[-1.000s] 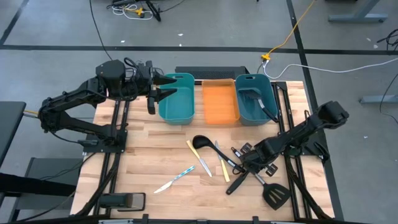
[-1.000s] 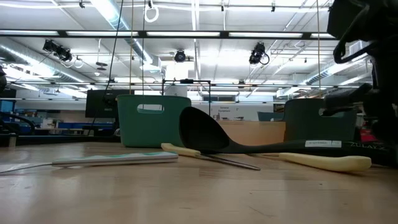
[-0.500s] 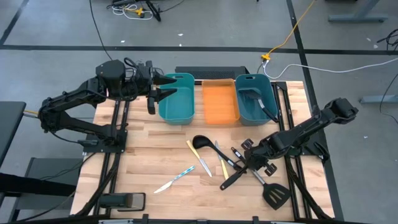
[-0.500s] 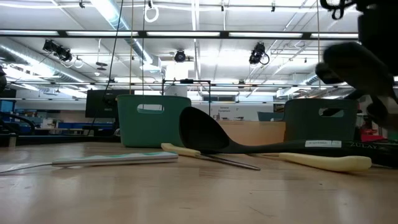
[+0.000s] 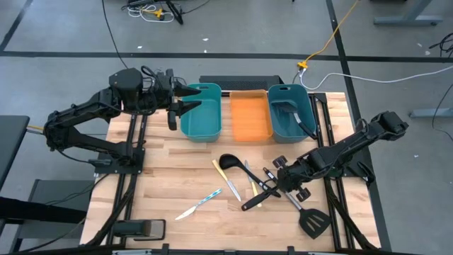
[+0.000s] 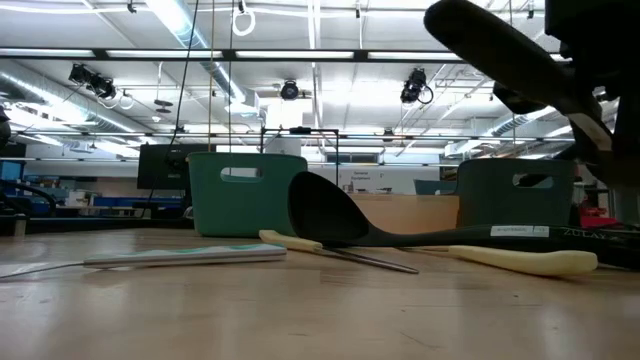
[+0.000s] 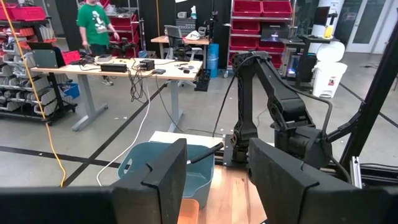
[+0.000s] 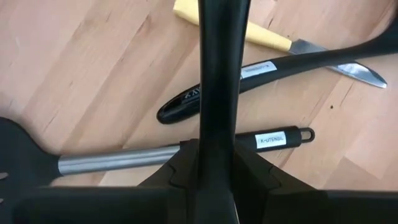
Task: Pick & Place Kitchen Items
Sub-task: Put the right black serving spoon into the light green bin
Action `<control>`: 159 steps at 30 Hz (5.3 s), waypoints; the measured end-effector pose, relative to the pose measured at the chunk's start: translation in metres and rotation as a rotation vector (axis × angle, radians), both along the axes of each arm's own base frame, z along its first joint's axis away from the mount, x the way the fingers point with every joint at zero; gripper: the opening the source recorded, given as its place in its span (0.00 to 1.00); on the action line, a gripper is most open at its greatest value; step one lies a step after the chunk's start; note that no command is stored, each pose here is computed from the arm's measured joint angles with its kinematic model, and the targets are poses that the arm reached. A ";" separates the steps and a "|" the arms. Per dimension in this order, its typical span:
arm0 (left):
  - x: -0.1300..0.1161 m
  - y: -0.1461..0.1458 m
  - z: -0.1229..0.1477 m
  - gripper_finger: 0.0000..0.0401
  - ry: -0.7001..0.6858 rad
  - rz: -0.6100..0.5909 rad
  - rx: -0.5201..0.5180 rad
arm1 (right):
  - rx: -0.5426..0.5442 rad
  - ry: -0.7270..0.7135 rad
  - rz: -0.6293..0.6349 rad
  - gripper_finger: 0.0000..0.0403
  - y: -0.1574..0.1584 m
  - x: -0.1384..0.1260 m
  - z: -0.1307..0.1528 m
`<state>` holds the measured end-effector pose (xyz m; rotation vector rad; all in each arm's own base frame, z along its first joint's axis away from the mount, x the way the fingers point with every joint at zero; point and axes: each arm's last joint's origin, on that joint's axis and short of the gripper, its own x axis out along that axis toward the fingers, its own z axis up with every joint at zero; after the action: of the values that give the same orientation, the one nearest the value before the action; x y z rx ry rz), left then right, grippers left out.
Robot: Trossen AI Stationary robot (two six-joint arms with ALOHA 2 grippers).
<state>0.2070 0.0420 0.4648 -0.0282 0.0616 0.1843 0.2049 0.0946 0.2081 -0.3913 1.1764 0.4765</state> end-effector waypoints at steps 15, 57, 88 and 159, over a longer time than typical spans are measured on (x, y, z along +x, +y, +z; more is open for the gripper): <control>0.000 0.000 0.000 0.45 0.000 0.000 0.000 | 0.029 -0.091 -0.173 0.19 -0.005 0.015 0.023; 0.000 0.000 0.000 0.45 0.002 -0.004 0.010 | 0.133 -0.614 -0.472 0.19 -0.030 0.052 0.168; 0.000 -0.001 0.000 0.45 0.004 -0.029 0.026 | 0.240 -1.061 -0.630 0.19 -0.057 0.027 0.239; 0.000 -0.002 0.016 0.59 -0.171 -0.057 -0.018 | 0.387 -1.171 -0.515 0.19 -0.113 0.058 0.245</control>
<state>0.2071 0.0403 0.4808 -0.0600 -0.1063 0.1237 0.2627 -0.0185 0.4528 0.0183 0.0089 -0.0305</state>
